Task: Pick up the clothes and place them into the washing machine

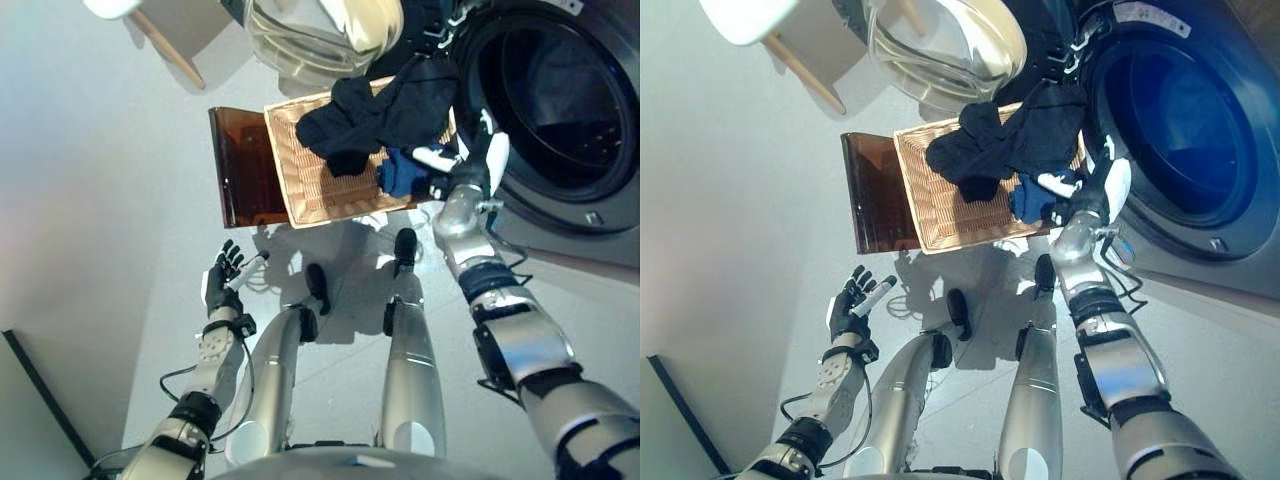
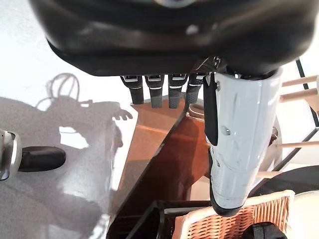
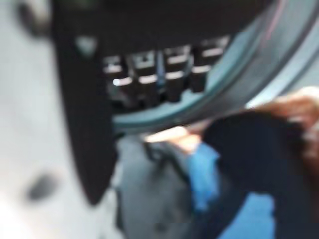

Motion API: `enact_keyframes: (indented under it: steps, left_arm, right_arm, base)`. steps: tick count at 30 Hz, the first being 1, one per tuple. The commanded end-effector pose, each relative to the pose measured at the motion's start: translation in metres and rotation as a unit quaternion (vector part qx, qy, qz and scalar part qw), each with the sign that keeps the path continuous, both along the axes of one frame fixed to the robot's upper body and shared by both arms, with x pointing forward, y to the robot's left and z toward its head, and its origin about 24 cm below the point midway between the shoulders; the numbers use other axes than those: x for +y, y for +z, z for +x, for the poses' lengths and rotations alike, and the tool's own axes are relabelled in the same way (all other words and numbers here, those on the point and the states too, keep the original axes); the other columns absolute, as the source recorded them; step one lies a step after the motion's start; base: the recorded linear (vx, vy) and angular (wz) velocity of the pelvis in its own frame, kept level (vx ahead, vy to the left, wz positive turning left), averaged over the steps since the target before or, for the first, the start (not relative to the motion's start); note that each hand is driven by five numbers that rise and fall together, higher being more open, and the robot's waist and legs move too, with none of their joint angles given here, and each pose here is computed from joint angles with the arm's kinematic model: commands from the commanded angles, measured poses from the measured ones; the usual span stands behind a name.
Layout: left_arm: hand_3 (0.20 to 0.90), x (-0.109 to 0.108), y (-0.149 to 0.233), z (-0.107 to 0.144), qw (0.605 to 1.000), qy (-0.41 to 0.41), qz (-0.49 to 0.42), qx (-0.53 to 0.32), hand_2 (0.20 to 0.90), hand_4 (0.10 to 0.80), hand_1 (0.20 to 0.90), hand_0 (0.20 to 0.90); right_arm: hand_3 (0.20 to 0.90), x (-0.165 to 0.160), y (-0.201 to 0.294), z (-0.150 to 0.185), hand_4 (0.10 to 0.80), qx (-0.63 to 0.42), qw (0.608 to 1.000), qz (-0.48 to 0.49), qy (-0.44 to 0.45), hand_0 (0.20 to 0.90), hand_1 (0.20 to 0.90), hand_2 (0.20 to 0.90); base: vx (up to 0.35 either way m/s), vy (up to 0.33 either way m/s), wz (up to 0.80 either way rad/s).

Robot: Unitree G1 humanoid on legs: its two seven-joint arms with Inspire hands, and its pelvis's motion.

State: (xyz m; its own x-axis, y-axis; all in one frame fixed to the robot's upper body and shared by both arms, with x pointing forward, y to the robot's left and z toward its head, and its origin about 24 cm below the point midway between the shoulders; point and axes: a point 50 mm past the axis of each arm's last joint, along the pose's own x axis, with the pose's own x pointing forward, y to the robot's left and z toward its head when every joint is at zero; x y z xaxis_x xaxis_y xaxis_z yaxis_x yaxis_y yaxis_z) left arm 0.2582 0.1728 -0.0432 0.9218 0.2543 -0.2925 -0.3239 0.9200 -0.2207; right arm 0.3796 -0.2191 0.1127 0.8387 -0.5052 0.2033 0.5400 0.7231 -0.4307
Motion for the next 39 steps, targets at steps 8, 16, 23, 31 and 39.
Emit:
enact_keyframes:
  steps: [8,16,23,31,39]
  left_arm:
    - [0.900,0.018,0.007,-0.008,0.998,0.026,0.036,-0.041,0.900,0.800,0.900,0.900]
    - [0.900,0.015,0.008,-0.004,0.998,0.019,0.038,-0.045,0.900,0.800,0.900,0.900]
    - [0.900,0.009,0.003,-0.005,0.999,0.003,0.036,-0.032,0.900,0.800,0.900,0.900]
    - [0.900,0.006,0.000,-0.007,0.999,-0.006,0.032,-0.026,0.900,0.800,0.900,0.900]
    - [0.900,0.007,-0.002,-0.007,0.999,-0.008,0.029,-0.024,0.900,0.800,0.900,0.900]
  right_arm:
    - [0.900,-0.025,0.059,-0.008,0.800,-0.072,0.944,-0.320,-0.028,0.900,0.900,0.900]
    - [0.900,-0.026,0.069,-0.005,0.800,-0.048,0.876,-0.478,-0.051,0.900,0.900,0.900]
    - [0.900,-0.032,0.073,-0.001,0.800,0.005,0.793,-0.605,-0.072,0.900,0.900,0.900]
    - [0.900,-0.033,0.076,0.003,0.800,0.036,0.721,-0.690,-0.061,0.900,0.900,0.900]
    - [0.900,-0.032,0.097,0.008,0.800,0.033,0.678,-0.731,-0.068,0.900,0.900,0.900]
  base:
    - [0.008,-0.003,0.01]
    - [0.017,-0.015,0.03]
    - [0.023,-0.036,0.08]
    - [0.008,-0.026,0.07]
    - [0.001,-0.008,0.03]
